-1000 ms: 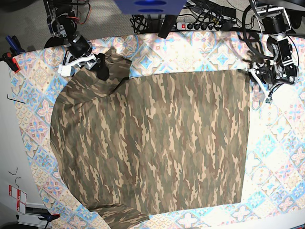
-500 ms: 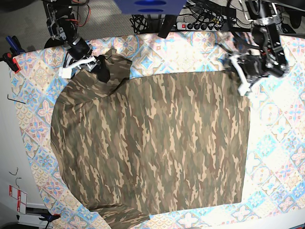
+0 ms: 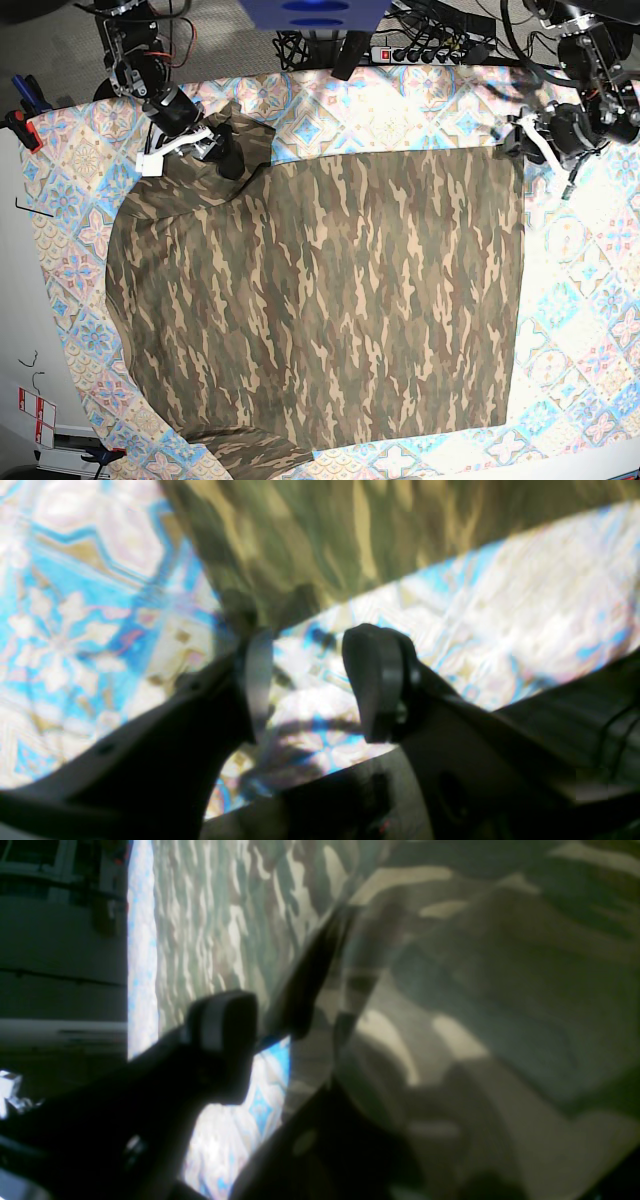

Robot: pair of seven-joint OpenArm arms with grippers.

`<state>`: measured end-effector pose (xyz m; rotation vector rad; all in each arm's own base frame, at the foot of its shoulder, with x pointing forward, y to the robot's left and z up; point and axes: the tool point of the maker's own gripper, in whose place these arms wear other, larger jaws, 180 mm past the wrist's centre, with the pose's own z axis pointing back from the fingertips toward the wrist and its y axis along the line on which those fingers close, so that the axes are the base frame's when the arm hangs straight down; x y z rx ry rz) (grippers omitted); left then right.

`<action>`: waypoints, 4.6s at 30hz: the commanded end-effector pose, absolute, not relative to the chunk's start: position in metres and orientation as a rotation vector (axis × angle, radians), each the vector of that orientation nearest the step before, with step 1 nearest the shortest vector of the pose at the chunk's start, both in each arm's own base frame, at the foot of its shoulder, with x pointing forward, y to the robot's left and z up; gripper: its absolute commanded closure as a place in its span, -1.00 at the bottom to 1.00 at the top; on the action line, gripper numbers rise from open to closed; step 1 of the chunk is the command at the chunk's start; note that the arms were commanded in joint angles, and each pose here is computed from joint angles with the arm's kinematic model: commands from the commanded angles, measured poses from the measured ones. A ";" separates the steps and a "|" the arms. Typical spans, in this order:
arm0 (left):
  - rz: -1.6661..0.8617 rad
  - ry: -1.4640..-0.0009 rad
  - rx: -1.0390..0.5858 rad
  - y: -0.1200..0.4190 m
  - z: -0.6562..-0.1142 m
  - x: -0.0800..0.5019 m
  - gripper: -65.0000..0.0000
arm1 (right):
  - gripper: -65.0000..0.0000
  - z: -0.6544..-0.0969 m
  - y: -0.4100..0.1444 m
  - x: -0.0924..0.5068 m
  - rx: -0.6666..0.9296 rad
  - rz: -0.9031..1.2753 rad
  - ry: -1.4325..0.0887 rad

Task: Fold the T-shirt properly
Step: 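Grasp the shirt's shoulder corners with both grippers, then lift the shoulder edge with both grippers and pull it toward the robot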

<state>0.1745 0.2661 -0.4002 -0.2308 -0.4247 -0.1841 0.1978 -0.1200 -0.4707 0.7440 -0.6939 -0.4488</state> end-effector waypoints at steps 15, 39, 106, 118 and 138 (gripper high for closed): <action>0.045 -0.407 -0.431 0.283 -0.438 0.174 0.17 | -0.34 -0.484 -0.120 0.181 0.706 -0.426 -0.613; 0.111 -0.443 -0.482 0.284 -0.458 0.192 0.19 | -0.34 -0.485 -0.120 0.179 0.706 -0.427 -0.608; -0.020 -0.254 -0.273 0.282 -0.476 0.079 0.83 | 0.98 -0.483 -0.199 0.086 0.482 -0.457 -0.713; 0.009 -0.315 -0.317 0.275 -0.470 0.092 0.83 | 0.98 -0.477 -0.195 0.092 0.485 -0.386 -0.730; -0.063 -0.274 -0.336 0.273 -0.453 0.153 0.83 | 0.98 -0.445 -0.192 0.155 0.432 -0.237 -0.872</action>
